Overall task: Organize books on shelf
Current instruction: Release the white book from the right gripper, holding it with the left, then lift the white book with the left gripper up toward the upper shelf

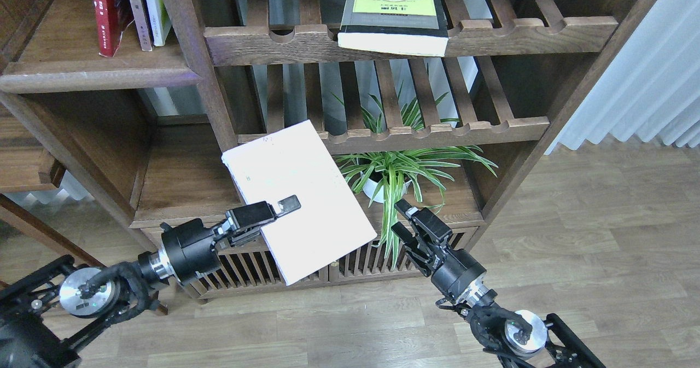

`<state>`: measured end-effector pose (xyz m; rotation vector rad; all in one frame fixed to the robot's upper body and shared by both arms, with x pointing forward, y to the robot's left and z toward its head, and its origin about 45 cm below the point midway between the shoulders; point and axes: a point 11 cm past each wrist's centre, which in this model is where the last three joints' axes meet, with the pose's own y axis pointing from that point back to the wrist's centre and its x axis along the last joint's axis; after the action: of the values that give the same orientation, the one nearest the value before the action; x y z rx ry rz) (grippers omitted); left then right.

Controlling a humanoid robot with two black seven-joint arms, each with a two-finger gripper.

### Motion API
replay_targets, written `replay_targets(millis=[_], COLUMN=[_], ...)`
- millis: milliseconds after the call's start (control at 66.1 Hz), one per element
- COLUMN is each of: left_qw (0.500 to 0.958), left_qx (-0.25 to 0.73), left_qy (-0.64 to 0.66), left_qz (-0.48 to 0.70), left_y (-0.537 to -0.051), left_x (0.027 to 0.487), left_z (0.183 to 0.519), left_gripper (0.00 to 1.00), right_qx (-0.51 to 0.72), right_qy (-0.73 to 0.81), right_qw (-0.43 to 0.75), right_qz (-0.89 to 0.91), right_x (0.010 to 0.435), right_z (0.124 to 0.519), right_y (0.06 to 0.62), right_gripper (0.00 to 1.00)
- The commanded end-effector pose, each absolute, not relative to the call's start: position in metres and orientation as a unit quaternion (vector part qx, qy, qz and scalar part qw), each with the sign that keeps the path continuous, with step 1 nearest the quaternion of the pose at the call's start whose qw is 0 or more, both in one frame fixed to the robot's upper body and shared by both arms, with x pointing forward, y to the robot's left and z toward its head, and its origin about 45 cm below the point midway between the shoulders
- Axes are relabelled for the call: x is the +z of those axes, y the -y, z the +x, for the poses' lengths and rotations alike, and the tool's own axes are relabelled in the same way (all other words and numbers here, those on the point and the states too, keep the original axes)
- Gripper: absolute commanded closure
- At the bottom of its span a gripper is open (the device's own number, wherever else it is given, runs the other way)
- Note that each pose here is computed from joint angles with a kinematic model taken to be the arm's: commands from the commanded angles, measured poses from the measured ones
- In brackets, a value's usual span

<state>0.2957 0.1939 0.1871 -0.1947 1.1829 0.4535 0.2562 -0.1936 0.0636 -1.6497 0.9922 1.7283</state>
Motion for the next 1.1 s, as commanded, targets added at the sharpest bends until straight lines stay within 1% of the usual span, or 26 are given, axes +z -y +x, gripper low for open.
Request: replay_targets(millis=[0, 423, 681, 1089], left_qw=[0.816, 0.849, 0.876, 0.900], left_qx=[0.211, 0.190, 0.190, 0.187], left_qy=[-0.530, -0.486, -0.438, -0.388], left_qz=[-0.087, -0.080, -0.071, -0.072], left_y=[-0.196, -0.182, -0.186, -0.186], left_x=[0.203, 0.239, 0.275, 0.316], left_z=[0.309, 0.331, 0.351, 0.368], left_gripper=[0.90, 0.91, 0.91, 0.91], right_qx=[0.646, 0.644, 0.644, 0.644], right_qy=[-0.365, -0.364, -0.363, -0.361], right_qw=[0.267, 0.261, 0.260, 0.256], right_qz=[-0.615, -0.620, -0.622, -0.624], right_x=[0.063, 0.062, 0.063, 0.063], right_z=[0.254, 0.254, 0.255, 0.256], right_y=[0.189, 0.188, 0.187, 0.185], right_gripper=[0.20, 0.20, 0.20, 0.20])
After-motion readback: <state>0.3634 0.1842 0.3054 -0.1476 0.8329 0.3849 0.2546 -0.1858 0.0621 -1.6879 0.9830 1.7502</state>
